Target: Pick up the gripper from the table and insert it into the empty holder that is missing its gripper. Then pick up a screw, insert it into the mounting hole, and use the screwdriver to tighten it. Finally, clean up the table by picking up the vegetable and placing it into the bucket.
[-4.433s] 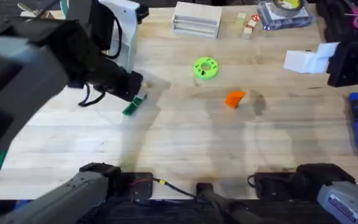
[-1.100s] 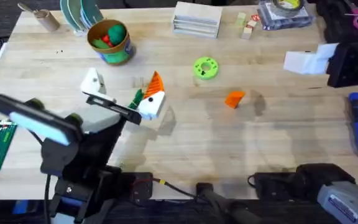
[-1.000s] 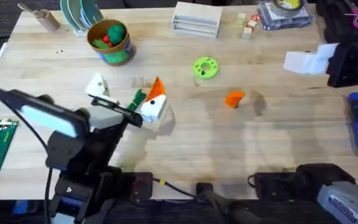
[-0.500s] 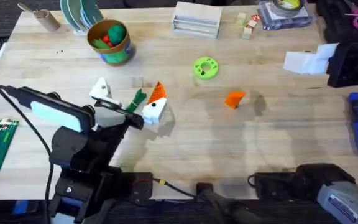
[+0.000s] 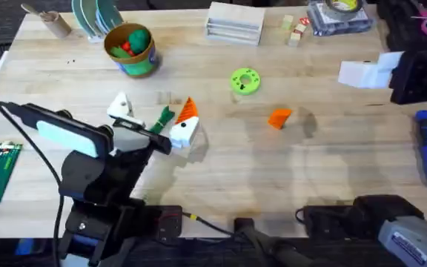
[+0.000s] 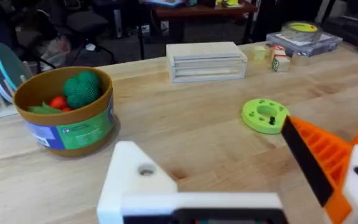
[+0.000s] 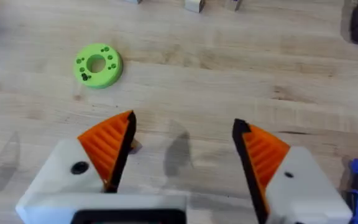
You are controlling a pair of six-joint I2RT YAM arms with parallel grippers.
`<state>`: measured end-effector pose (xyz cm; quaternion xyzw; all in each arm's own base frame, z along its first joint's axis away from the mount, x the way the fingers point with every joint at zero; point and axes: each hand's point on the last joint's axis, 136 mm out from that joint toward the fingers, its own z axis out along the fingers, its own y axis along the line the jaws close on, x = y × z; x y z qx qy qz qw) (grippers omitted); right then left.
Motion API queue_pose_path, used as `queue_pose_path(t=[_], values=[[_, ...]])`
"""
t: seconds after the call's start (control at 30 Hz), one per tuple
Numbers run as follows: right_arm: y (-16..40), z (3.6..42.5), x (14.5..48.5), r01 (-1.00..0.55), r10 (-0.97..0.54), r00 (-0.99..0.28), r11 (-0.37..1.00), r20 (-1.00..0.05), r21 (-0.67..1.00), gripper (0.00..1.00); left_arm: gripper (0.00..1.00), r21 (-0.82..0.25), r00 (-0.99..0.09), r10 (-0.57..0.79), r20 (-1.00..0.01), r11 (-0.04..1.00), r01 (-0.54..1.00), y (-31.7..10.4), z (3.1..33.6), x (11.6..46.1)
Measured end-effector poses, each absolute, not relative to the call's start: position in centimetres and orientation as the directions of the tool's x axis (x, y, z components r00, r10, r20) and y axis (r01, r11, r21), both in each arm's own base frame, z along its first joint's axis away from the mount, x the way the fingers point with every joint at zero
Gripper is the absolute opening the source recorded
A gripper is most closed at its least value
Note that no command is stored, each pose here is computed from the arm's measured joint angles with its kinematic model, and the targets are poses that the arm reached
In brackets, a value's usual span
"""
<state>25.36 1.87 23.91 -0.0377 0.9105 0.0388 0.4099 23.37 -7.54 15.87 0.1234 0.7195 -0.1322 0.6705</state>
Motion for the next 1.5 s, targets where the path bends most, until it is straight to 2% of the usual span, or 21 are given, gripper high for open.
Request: queue_pose_path(t=[0.37,0.5,0.63,0.8,1.0,1.17,1.5], values=[[1.9,23.9,25.4,-0.100,-0.037,-0.661,0.994,-0.749,0.040,0.991,0.993,-0.028,-0.071,-0.002,-0.997,0.933,0.358,-7.6,15.9,23.3],[1.9,23.9,25.4,-0.100,-0.037,-0.661,0.994,-0.749,0.040,0.992,0.992,-0.030,-0.066,-0.003,-0.998,0.907,0.420,-8.7,16.0,22.9],[1.9,23.9,25.4,-0.101,-0.037,-0.661,0.994,-0.749,0.040,0.991,0.993,-0.036,-0.061,-0.003,-0.998,0.834,0.551,-10.9,16.3,21.7],[1.9,23.9,25.4,-0.101,-0.037,-0.661,0.994,-0.749,0.040,0.991,0.993,-0.046,-0.062,-0.001,-0.998,0.686,0.726,-13.9,16.4,19.1],[1.9,23.9,25.4,-0.101,-0.037,-0.661,0.994,-0.749,0.040,0.991,0.993,-0.060,-0.073,0.003,-0.997,0.537,0.842,-15.9,16.3,16.5],[1.9,23.9,25.4,-0.101,-0.037,-0.661,0.994,-0.749,0.040,0.991,0.992,-0.065,-0.077,0.004,-0.997,0.489,0.870,-16.4,16.3,15.7],[2.2,23.8,25.2,-0.111,-0.030,-0.666,0.992,-0.745,0.059,0.991,0.993,-0.066,-0.077,0.005,-0.997,0.467,0.882,-16.6,16.3,15.3]])
